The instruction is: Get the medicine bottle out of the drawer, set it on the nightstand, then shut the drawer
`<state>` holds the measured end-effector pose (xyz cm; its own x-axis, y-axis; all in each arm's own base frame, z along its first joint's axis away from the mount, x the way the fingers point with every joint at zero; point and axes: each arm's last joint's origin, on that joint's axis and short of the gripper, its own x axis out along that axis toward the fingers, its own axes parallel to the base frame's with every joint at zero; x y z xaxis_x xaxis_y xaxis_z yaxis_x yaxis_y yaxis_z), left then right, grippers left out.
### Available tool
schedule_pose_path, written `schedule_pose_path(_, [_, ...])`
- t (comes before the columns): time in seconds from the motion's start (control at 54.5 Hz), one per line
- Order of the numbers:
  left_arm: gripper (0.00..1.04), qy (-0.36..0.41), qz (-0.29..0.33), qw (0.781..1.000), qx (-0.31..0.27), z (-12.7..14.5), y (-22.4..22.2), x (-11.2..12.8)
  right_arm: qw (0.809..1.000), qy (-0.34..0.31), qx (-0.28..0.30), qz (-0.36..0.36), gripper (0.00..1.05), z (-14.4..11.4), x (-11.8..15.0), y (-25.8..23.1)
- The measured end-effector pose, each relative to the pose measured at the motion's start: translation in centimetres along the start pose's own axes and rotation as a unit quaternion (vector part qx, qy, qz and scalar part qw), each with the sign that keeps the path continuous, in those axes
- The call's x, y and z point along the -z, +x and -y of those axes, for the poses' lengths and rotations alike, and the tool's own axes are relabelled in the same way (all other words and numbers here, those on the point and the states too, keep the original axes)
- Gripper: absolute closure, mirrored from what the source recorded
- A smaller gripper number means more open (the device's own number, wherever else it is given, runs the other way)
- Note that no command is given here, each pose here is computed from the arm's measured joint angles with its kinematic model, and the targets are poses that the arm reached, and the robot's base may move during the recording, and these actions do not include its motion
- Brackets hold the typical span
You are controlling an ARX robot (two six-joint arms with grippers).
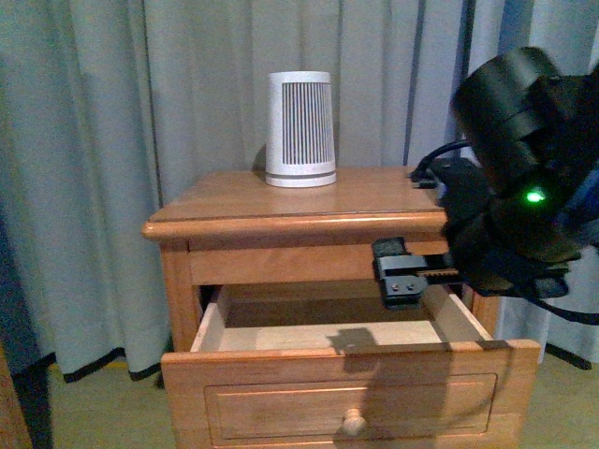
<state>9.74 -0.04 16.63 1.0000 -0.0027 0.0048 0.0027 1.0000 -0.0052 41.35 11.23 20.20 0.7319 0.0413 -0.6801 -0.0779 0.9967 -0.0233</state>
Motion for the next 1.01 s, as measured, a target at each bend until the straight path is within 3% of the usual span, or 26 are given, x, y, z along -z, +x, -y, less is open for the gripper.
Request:
schedule_pose_path(0.348, [0.07, 0.000, 0.000, 1.000, 0.000, 0.0, 0.0, 0.0, 0.999, -0.008, 0.012, -0.031, 0.07, -1.7, 0.2, 7.4])
schedule_pose_path(0.642, [0.07, 0.000, 0.000, 1.000, 0.000, 0.0, 0.0, 0.0, 0.997, 0.018, 0.022, -0.077, 0.07, -2.0, 1.4, 9.9])
schedule_pose_path(0.843, [0.07, 0.000, 0.000, 1.000, 0.000, 0.0, 0.0, 0.0, 0.997, 0.033, 0.021, -0.071, 0.07, -2.3, 1.5, 10.4])
schedule_pose_path(1.008, [0.07, 0.000, 0.000, 1.000, 0.000, 0.0, 0.0, 0.0, 0.994, 0.045, 0.015, -0.098, 0.07, -2.6, 3.1, 11.7])
